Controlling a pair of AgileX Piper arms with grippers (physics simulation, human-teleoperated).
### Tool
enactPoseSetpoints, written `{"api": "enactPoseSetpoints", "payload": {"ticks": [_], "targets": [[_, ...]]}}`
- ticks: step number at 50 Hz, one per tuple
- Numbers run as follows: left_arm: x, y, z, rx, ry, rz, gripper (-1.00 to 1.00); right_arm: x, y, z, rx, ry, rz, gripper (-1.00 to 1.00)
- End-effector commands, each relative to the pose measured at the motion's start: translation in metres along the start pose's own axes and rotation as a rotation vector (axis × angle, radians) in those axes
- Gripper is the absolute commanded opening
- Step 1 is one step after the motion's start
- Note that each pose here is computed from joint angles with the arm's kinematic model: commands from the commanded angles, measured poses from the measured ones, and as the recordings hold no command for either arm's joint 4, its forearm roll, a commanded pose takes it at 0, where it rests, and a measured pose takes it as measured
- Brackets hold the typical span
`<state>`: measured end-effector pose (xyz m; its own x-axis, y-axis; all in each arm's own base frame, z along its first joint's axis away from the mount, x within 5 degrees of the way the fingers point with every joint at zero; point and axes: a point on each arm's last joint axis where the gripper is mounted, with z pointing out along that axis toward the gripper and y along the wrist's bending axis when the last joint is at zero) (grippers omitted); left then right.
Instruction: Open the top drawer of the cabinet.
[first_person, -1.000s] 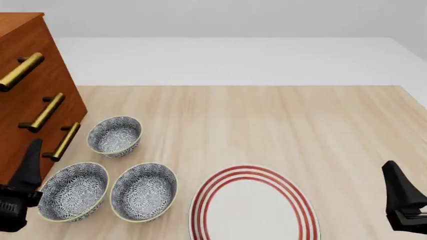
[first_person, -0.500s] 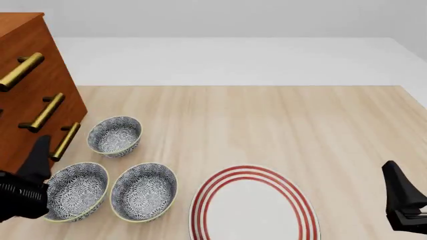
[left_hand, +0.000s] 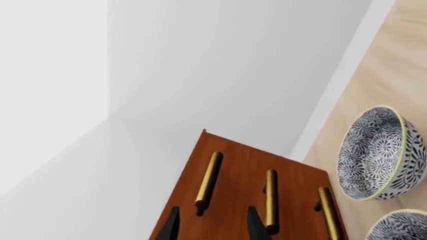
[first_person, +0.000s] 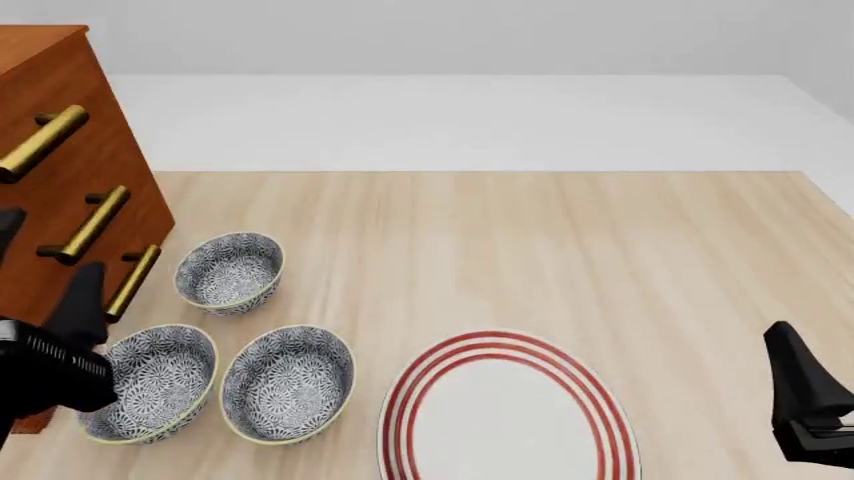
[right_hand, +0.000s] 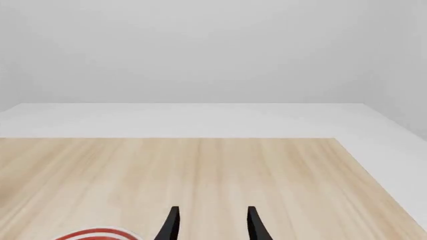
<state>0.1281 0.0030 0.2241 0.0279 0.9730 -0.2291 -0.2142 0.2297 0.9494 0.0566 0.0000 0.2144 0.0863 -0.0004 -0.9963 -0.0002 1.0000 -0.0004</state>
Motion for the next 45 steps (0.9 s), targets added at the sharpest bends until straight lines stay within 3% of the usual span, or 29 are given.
{"api": "enactPoseSetpoints", "payload": {"ticks": [1,32,45], "targets": [[0.004,0.002,0.006,-0.008,0.033,0.032,1.00,0.000,0.000,0.000,0.000,0.000,0.000,1.00],[0.014,0.014,0.028,-0.036,0.102,0.088,1.00,0.000,0.000,0.000,0.000,0.000,0.000,1.00],[0.022,0.005,0.039,-0.024,0.130,0.141,1.00,0.000,0.000,0.000,0.000,0.000,0.000,1.00]]}}
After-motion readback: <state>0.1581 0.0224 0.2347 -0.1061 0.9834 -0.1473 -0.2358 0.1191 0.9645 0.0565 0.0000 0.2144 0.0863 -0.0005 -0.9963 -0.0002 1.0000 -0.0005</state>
